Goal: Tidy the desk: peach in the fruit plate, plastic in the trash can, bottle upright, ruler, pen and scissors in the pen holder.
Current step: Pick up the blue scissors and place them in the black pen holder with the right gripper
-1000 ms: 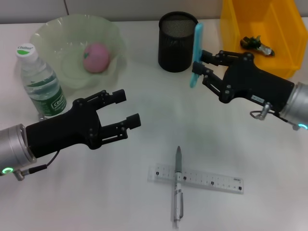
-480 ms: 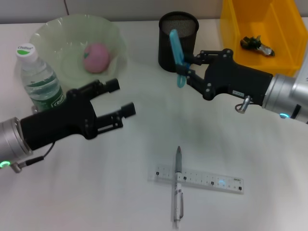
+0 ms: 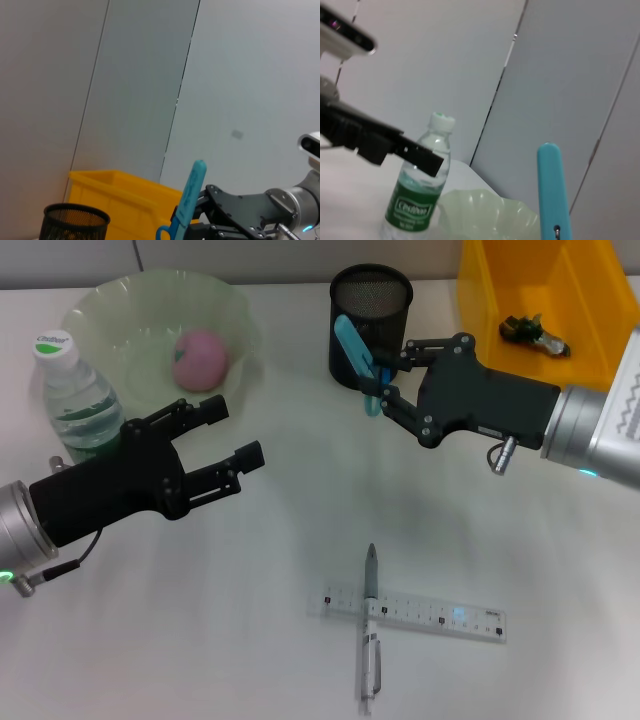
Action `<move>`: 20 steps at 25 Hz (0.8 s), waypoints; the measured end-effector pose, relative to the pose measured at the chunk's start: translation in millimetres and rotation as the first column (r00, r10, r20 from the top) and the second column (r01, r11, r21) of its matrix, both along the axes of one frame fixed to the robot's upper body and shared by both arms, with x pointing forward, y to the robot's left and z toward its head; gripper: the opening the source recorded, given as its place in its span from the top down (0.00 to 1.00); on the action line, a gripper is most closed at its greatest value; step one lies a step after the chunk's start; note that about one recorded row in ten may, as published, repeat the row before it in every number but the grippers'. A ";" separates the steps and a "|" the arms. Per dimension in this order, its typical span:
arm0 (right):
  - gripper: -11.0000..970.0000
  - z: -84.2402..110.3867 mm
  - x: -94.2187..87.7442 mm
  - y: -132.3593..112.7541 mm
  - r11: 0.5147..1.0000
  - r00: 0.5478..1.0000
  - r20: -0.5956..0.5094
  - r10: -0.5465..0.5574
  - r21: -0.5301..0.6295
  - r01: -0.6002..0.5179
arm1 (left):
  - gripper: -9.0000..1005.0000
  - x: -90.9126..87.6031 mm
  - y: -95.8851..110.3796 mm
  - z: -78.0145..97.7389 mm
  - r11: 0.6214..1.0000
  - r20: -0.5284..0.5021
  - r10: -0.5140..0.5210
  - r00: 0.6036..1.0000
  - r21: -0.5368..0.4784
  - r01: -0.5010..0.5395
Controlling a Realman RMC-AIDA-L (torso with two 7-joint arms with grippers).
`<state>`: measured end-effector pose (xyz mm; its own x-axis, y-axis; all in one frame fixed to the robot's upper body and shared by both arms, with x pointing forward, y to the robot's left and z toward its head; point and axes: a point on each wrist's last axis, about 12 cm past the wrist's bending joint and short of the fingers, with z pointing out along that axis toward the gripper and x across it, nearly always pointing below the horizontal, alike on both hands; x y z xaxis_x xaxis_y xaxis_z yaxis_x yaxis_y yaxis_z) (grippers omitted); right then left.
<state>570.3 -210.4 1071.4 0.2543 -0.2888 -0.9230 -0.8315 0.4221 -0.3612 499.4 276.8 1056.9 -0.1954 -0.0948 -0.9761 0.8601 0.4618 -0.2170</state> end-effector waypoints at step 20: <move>0.75 27.4 18.5 -16.6 0.927 0.809 0.581 0.088 -0.345 0.146 | 0.20 -11.7 -4.1 -14.7 0.999 0.038 0.030 0.999 0.040 -0.032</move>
